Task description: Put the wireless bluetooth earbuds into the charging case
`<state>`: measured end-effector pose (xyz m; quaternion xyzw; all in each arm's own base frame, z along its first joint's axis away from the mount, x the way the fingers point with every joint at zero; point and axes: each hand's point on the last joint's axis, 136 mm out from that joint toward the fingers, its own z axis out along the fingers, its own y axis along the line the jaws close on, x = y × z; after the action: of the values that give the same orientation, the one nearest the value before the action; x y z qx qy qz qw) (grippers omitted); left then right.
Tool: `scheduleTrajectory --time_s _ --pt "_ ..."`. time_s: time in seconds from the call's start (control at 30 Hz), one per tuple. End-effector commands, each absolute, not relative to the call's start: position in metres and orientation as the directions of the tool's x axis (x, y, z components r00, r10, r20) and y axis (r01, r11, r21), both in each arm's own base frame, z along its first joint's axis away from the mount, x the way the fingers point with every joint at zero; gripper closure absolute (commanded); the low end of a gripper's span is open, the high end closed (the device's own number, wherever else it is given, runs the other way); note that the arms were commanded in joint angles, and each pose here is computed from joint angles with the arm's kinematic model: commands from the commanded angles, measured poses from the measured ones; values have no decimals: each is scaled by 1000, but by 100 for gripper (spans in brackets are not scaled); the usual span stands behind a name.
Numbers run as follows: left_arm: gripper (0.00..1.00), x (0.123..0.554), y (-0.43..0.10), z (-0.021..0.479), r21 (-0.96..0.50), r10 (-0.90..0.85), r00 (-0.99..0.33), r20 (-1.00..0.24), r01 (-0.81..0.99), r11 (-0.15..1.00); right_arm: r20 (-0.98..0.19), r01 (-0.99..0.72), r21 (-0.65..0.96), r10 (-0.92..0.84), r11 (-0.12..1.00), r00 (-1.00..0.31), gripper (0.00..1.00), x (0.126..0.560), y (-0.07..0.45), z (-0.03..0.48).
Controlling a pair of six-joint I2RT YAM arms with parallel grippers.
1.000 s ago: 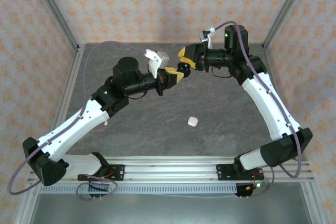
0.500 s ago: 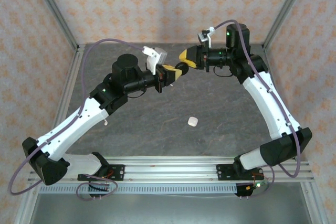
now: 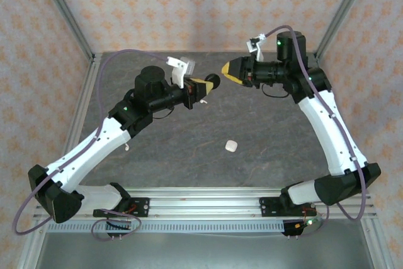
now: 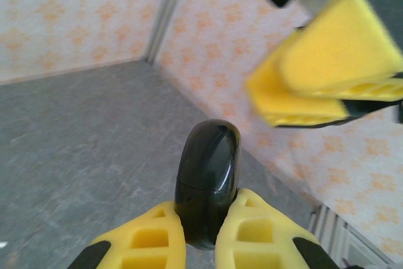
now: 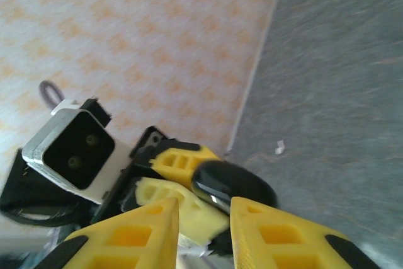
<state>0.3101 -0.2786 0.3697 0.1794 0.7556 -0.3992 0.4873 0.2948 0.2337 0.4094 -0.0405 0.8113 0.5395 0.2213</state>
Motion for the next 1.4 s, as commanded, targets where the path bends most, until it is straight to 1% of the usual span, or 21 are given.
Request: scheduleTrajectory --time_s 0.0,0.1,0.27,0.37,0.5,0.67,0.93,1.03,1.17,1.3,1.33,1.37 --pt "100 318 -250 364 -456 -184 -474 -861 560 692 -413 -171 767 271 619 -870 70 307 193 378" --pt "100 327 -221 335 -488 -215 -535 -817 442 753 -344 -13 693 315 721 -884 68 312 171 333" --pt "100 343 -170 266 -531 -281 -661 -696 210 821 -191 141 601 312 787 -931 62 301 160 263" --pt "100 351 -149 225 -543 -298 -730 -615 118 832 -120 200 531 306 824 -944 60 291 155 226" --pt "100 365 -129 166 -540 -302 -830 -470 0 842 -50 235 429 283 872 -958 60 277 156 185" --pt "100 384 -128 108 -522 -237 -924 -302 -48 852 37 227 375 230 899 -972 59 261 175 152" --pt "100 419 -109 55 -451 -200 -965 -170 -104 886 65 246 352 239 903 -969 58 260 182 136" --pt "92 424 -102 46 -414 -184 -972 -143 -111 903 73 252 347 242 903 -968 57 260 182 134" --pt "77 428 -90 45 -345 -157 -978 -136 -102 933 68 265 342 258 901 -964 56 262 181 130" --pt "62 433 -77 64 -271 -132 -976 -175 -81 959 35 269 381 277 885 -960 56 274 187 134" --pt "57 434 -75 71 -256 -124 -973 -192 -73 964 28 264 388 275 883 -961 56 277 189 137" --pt "50 435 -71 78 -236 -114 -971 -208 -63 970 17 256 389 271 885 -963 56 280 190 140"
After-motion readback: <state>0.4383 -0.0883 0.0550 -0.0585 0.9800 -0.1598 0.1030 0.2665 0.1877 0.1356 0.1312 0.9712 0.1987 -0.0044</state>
